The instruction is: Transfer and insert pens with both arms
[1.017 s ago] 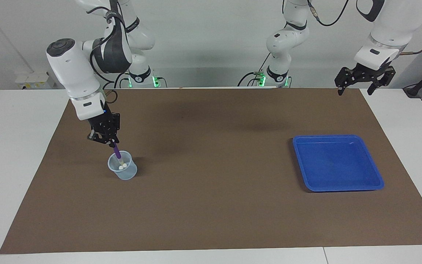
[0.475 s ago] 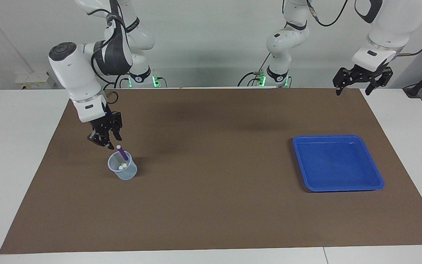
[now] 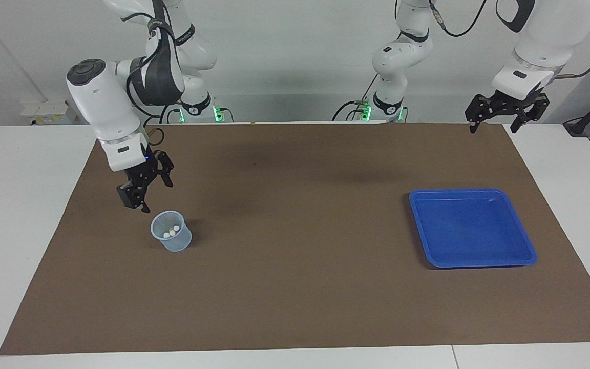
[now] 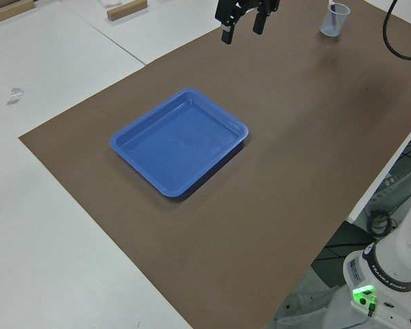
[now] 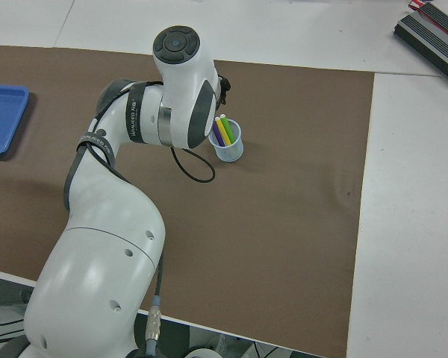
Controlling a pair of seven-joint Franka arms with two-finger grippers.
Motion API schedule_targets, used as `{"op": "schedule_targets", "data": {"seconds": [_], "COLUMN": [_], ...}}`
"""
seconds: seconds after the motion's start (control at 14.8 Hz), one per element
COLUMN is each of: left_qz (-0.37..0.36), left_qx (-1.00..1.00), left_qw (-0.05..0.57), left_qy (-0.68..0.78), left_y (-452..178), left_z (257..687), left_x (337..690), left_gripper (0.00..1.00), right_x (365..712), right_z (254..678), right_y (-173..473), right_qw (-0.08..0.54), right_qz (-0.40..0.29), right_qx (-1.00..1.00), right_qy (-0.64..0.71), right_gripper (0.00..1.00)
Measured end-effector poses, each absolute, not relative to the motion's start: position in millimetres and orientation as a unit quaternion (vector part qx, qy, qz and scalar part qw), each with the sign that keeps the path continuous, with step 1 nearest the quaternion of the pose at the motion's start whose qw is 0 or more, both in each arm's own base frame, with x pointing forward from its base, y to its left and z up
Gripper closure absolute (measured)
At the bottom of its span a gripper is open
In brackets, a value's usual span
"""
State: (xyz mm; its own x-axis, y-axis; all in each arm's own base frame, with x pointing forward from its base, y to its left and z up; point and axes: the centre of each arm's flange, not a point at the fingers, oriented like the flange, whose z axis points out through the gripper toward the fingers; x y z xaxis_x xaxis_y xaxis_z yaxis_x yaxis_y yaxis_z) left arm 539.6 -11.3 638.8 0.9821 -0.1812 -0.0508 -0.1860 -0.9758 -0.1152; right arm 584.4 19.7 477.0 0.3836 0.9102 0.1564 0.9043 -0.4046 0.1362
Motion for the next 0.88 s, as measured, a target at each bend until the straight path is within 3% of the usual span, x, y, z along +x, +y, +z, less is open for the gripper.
{"op": "schedule_targets", "data": {"seconds": [0.41,0.88], "left_qz": [0.02,0.019], "left_qx": [-0.994,-0.993], "left_qw": [0.06,0.06], "left_qy": [0.093,0.101], "left_y": [-12.0,-20.3], "left_z": [638.8,639.2], "left_x": [539.5,539.2], "left_gripper": [0.0,0.0], "right_x": [582.3,574.1], "right_z": [488.9,570.4], "right_y": [6.8,16.3], "right_qw": [0.011,-0.021], "right_qz": [0.099,0.075], "right_qx": [0.845,0.934], "right_qy": [0.526,0.348], "right_gripper": [0.0,0.0]}}
